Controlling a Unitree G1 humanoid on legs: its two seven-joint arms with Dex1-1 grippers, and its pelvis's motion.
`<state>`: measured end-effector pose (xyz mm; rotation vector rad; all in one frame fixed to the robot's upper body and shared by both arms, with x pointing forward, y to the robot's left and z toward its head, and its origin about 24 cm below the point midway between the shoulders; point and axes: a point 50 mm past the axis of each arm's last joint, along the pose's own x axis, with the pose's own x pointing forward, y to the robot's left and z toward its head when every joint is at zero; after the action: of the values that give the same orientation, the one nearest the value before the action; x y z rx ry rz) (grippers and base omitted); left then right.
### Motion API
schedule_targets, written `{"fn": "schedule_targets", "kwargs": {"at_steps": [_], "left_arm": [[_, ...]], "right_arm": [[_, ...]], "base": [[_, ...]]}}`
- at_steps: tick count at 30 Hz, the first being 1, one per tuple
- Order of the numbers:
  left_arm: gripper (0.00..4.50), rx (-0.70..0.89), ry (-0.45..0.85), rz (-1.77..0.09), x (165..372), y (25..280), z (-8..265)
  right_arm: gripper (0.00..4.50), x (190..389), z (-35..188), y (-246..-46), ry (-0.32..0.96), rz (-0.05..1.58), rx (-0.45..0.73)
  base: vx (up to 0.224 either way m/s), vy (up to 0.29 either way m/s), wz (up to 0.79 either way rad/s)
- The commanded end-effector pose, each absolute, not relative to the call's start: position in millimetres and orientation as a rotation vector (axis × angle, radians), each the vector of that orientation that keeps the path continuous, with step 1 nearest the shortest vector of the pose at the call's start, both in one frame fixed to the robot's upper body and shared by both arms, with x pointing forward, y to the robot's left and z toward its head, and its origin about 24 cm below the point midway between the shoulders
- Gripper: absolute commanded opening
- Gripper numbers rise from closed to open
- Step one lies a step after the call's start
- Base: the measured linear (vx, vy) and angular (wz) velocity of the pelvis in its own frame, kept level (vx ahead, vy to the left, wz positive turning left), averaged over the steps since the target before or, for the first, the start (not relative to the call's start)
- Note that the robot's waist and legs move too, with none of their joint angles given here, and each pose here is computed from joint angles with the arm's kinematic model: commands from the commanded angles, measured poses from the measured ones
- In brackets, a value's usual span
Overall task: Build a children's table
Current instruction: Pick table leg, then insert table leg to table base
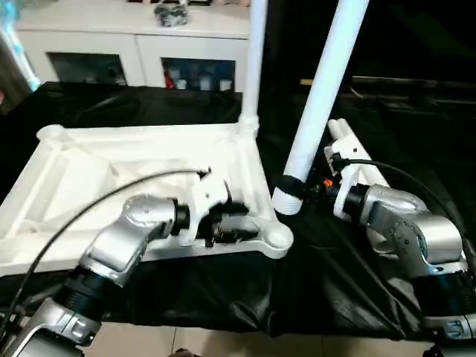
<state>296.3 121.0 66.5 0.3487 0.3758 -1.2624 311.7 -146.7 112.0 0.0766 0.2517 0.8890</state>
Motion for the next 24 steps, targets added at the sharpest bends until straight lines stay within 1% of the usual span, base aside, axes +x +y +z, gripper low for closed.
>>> {"fn": "schedule_targets", "kwargs": {"at_steps": [1,2,3,6,7,8,9,11,12,13,14,15,16,17,18,21,22,24], "left_arm": [[2.55,0.397,0.404,-1.275,298,125,65],[2.31,0.403,0.423,-1.285,297,127,63],[2.19,0.412,0.429,-1.29,297,128,63],[2.07,0.45,0.465,-1.315,295,132,57],[1.92,0.458,0.474,-1.316,294,134,56],[1.92,0.458,0.474,-1.316,294,134,56],[1.7,0.455,0.484,-1.317,294,135,54],[1.63,0.457,0.493,-1.308,293,136,52],[1.55,0.461,0.501,-1.294,293,139,50],[1.32,0.464,0.5,-1.29,293,139,50],[1.32,0.464,0.5,-1.289,294,139,50],[1.17,0.458,0.499,-1.292,293,140,50],[1.17,0.453,0.497,-1.292,293,140,51],[0.97,0.441,0.492,-1.291,293,141,52],[0.97,0.42,0.485,-1.296,293,141,53],[0.71,0.397,0.48,-1.305,293,142,54],[0.53,0.387,0.485,-1.316,292,142,54],[0.39,0.387,0.49,-1.319,292,143,53]], "right_arm": [[1.9,309.1,117,-145.3,0.231,0.889,0.055],[1.9,307.7,116,-144.7,0.233,0.895,0.054],[1.9,306.8,116,-144.5,0.235,0.898,0.051],[1.9,305.6,114,-144.3,0.239,0.899,0.048],[1.9,305.5,114,-144.3,0.24,0.898,0.047],[1.9,305.5,114,-144.3,0.24,0.898,0.047],[1.9,305.4,113,-144.0,0.241,0.897,0.046],[1.9,305.5,113,-143.9,0.242,0.897,0.044],[1.9,305.5,112,-143.7,0.243,0.898,0.041],[1.9,305.5,112,-143.6,0.243,0.899,0.041],[1.9,305.5,112,-143.5,0.243,0.899,0.041],[1.9,305.5,112,-143.1,0.243,0.901,0.043],[1.9,305.4,112,-142.8,0.243,0.903,0.043],[1.9,305.4,112,-142.3,0.243,0.905,0.043],[1.9,305.4,112,-141.9,0.244,0.908,0.043],[1.9,305.1,112,-141.5,0.246,0.911,0.041],[1.9,304.7,111,-141.3,0.249,0.914,0.04],[1.9,304.5,111,-141.1,0.251,0.916,0.039]], "base": [[0.0,0.0,0.0],[0.0,0.0,0.0],[0.0,0.0,0.0],[0.0,0.0,0.0],[0.0,0.0,0.0],[0.0,0.0,0.0],[0.0,0.0,0.0],[0.0,0.0,0.0],[0.0,0.0,0.0],[0.0,0.0,0.0],[0.0,0.0,0.0],[0.0,0.0,0.0],[0.0,0.0,0.0],[0.0,0.0,0.0],[0.0,0.0,0.0],[0.0,0.0,0.0],[0.0,0.0,0.0],[0.0,0.0,0.0]]}}
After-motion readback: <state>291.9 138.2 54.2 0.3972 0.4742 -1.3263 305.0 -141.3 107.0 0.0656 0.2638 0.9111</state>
